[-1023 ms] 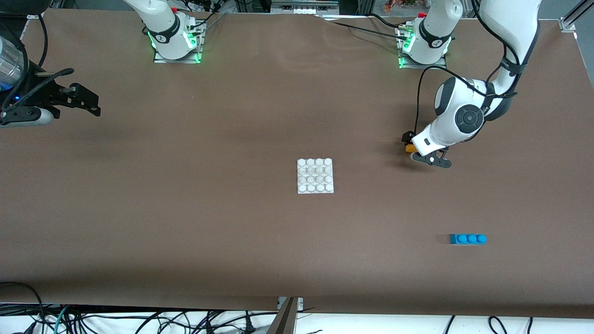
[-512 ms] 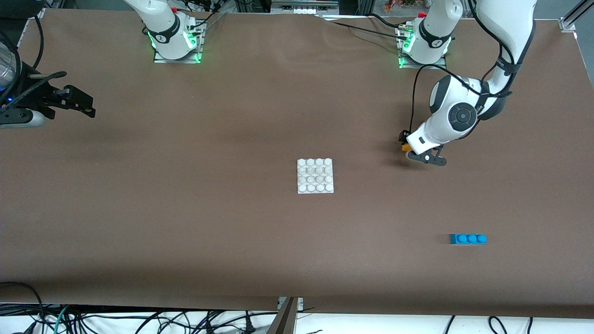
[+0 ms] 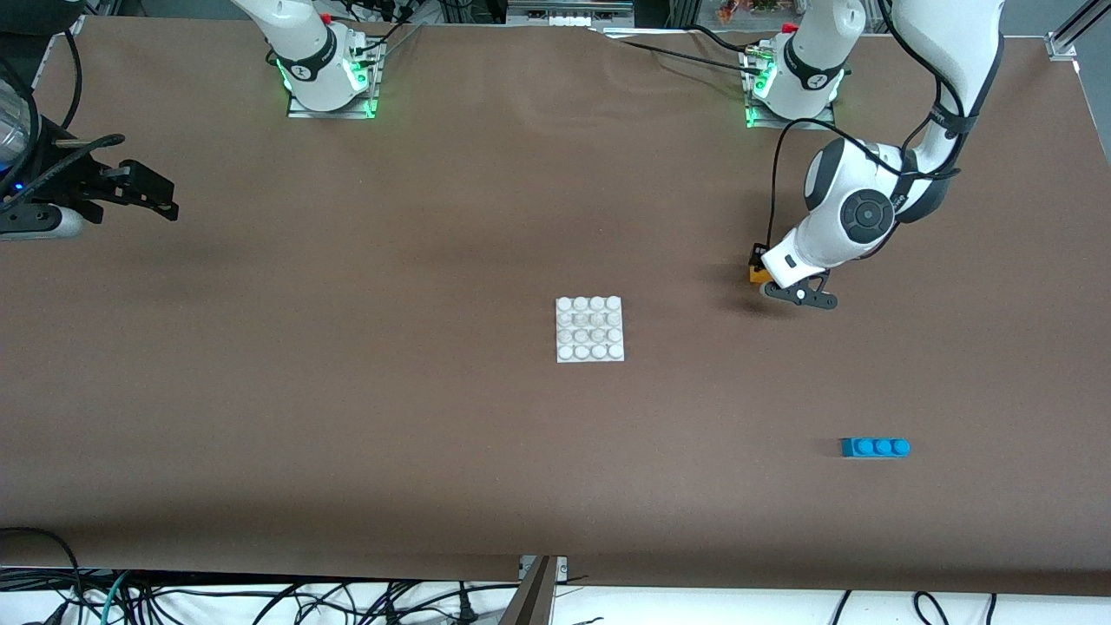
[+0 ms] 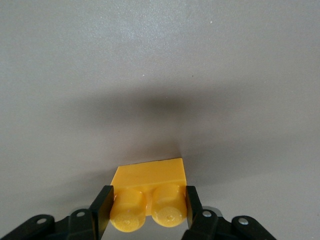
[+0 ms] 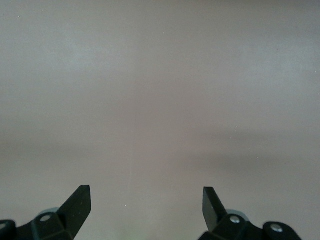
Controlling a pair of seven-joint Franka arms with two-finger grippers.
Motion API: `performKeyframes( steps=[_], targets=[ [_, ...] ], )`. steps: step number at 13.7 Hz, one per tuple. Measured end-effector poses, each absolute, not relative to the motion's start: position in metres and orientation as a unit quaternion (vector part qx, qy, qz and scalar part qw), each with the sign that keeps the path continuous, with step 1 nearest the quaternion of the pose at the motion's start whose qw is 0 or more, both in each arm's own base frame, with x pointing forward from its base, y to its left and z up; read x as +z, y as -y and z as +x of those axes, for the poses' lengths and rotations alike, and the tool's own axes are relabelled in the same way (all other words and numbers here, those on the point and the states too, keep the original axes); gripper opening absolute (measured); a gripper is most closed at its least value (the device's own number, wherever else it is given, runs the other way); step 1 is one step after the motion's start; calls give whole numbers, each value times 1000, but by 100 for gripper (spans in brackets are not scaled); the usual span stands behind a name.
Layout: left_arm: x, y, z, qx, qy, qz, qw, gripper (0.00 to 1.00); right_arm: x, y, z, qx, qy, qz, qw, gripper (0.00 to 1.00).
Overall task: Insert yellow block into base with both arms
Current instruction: 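Lower the left gripper over the yellow block and grasp it, then lift the yellow block and carry it over the white base plate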
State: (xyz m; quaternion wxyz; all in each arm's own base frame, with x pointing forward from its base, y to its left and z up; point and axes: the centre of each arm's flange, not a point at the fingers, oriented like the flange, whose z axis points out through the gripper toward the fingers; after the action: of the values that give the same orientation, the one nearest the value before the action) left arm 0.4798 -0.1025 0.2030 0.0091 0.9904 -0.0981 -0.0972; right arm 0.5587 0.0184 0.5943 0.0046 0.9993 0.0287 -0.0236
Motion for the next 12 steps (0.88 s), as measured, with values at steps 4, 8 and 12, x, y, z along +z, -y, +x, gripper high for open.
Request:
performKeyframes(
  steps=[4,8,12],
  targets=[
    [223,104,483,-119,100,988,4,63,595,-18,559,-23,-29,999,5,99],
    [327,120,531,-127,108,986,-1,63,595,-18,559,-23,-29,999,5,99],
    [403,179,565,-80,111,991,10,63,595,-18,559,-22,-29,999,5,99]
  ],
)
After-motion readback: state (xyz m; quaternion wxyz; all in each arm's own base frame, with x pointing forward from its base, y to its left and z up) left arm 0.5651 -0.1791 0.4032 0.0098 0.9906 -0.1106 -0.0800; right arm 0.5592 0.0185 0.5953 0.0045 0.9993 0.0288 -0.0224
